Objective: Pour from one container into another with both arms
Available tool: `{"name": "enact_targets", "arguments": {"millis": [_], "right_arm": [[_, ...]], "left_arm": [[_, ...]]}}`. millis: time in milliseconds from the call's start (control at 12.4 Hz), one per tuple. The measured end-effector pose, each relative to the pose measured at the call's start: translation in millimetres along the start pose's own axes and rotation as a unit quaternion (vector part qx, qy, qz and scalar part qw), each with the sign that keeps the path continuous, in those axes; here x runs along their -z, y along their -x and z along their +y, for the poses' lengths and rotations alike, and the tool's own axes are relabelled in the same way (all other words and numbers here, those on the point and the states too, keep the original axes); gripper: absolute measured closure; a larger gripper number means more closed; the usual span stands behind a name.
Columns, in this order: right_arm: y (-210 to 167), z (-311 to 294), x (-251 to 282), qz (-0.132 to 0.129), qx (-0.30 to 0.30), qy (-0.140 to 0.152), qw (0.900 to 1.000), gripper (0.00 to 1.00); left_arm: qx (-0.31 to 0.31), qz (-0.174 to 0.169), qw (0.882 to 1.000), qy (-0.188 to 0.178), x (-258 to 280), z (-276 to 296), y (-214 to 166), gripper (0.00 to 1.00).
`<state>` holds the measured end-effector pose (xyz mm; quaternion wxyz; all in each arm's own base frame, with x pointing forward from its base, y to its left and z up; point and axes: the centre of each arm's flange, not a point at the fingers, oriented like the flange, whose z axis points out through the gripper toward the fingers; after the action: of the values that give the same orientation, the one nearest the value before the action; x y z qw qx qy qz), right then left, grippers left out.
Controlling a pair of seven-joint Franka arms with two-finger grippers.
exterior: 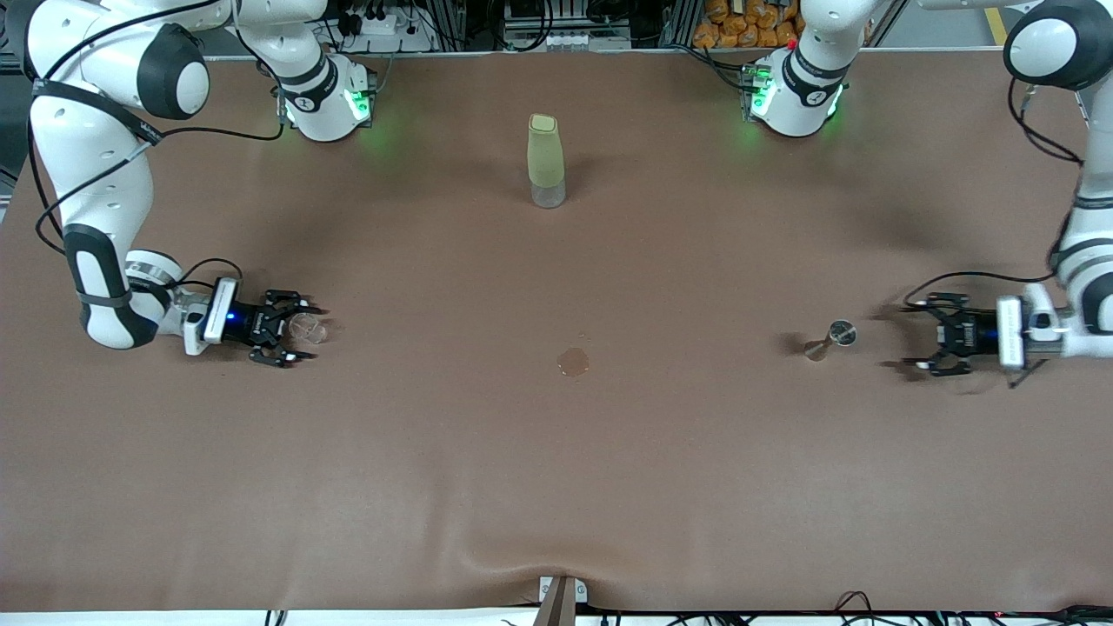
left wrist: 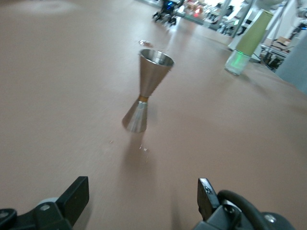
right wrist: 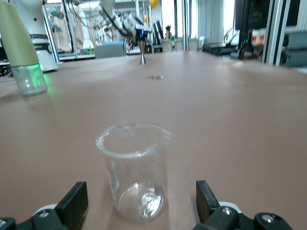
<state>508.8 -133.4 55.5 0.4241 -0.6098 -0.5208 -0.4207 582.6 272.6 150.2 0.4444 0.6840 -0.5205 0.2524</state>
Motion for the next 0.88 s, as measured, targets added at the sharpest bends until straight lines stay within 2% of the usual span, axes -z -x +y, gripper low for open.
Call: {"name": "enact_targets", "arguments": {"millis": [80, 241, 402, 482, 643, 723, 884], "right_arm": [[-4, -2, 11, -0.018, -0.016, -0.015, 1.0, 0.0], [-21, -3, 41, -0.071, -0.063, -0.036, 0.995, 0.0], [-61, 6, 75, -0.141, -0.119, -0.038, 0.982, 0.0], [-92, 13, 93, -0.178, -0.145, -0.029, 0.973, 0.0], [-163, 18, 119, -0.238, -0.213, -0.01, 0.948, 0.0], [-197, 17, 127, -0.264, -0.249, 0.003, 0.932, 0.0], [-259, 18, 137, -0.308, -0.32, 0.04, 0.895, 0.0]], "left_arm": [[0.033, -0.012, 0.999, -0.011, 17, 0, -14, 0.0], [0.102, -0.036, 0.993, -0.039, 50, 1, -54, 0.0], [0.177, -0.072, 0.979, -0.072, 78, 8, -117, 0.0], [0.216, -0.098, 0.967, -0.092, 88, 15, -160, 0.0], [0.284, -0.153, 0.936, -0.14, 91, 36, -254, 0.0], [0.313, -0.183, 0.916, -0.17, 89, 49, -297, 0.0], [0.362, -0.245, 0.866, -0.244, 76, 81, -377, 0.0]]}}
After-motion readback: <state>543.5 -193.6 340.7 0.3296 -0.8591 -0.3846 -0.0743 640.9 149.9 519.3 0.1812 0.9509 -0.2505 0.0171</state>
